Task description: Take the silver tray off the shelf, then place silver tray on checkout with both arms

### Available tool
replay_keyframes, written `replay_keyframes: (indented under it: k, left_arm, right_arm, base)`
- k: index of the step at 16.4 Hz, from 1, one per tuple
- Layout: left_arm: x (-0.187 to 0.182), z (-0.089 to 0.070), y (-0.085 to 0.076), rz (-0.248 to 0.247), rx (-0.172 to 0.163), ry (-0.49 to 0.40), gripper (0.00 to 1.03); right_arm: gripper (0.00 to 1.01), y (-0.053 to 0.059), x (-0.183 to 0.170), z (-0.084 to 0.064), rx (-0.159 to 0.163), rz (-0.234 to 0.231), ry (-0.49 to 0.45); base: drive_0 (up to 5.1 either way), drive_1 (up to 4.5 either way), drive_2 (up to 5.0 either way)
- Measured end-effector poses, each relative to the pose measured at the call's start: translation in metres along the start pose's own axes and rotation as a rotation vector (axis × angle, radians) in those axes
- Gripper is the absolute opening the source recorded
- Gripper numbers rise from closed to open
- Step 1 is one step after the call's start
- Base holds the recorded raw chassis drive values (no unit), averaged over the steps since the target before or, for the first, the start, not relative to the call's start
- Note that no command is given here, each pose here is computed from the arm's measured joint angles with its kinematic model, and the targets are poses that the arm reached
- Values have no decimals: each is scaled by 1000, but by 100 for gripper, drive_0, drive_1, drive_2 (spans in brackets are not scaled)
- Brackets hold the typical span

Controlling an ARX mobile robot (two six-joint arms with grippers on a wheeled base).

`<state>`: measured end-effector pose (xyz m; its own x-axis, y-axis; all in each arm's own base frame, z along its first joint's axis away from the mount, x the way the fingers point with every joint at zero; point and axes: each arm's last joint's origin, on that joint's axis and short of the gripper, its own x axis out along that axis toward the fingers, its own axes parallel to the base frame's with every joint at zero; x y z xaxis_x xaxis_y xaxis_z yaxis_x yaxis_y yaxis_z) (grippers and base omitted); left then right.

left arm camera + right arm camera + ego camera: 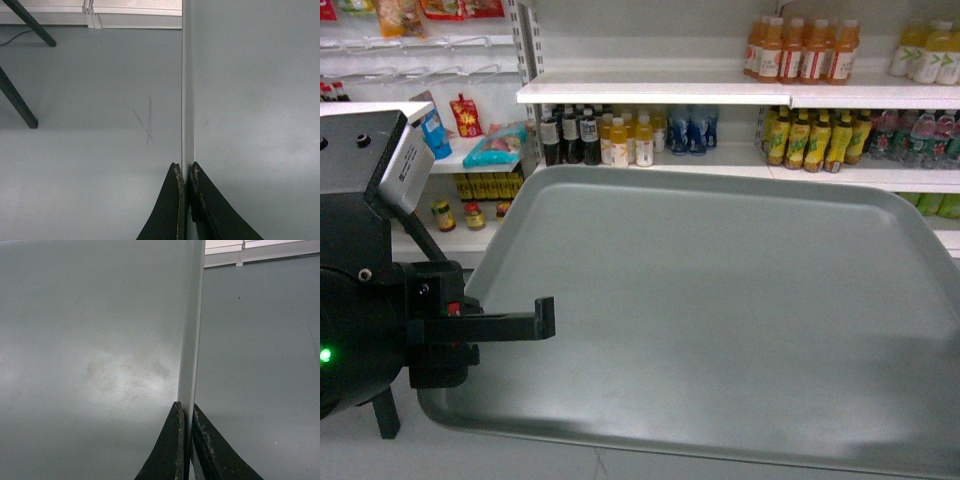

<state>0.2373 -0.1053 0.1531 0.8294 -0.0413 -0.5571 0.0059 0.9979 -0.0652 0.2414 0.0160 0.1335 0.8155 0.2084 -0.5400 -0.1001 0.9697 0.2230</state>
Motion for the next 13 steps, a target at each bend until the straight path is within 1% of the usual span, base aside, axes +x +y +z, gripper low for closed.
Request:
replay_keyframes:
  k: [4, 5, 8, 13]
  left_arm:
    - [0, 0, 0, 1, -1, -2, 2]
    - [0, 1, 1, 2, -2, -4, 2]
    - [0, 1, -1, -6, 1, -8, 2]
    - [0, 0, 0, -2, 2, -2, 2]
  right_arm:
    - [2, 0, 0, 0, 0, 1, -2]
    - [2, 0, 0, 0, 0, 1, -3]
    - [2, 0, 0, -1, 2, -4, 3]
    - [2, 0, 0, -1, 1, -2, 0]
  base:
    - [72, -405, 358]
    - [14, -179, 206]
    - [-476, 235, 294]
    - [-487, 258, 258]
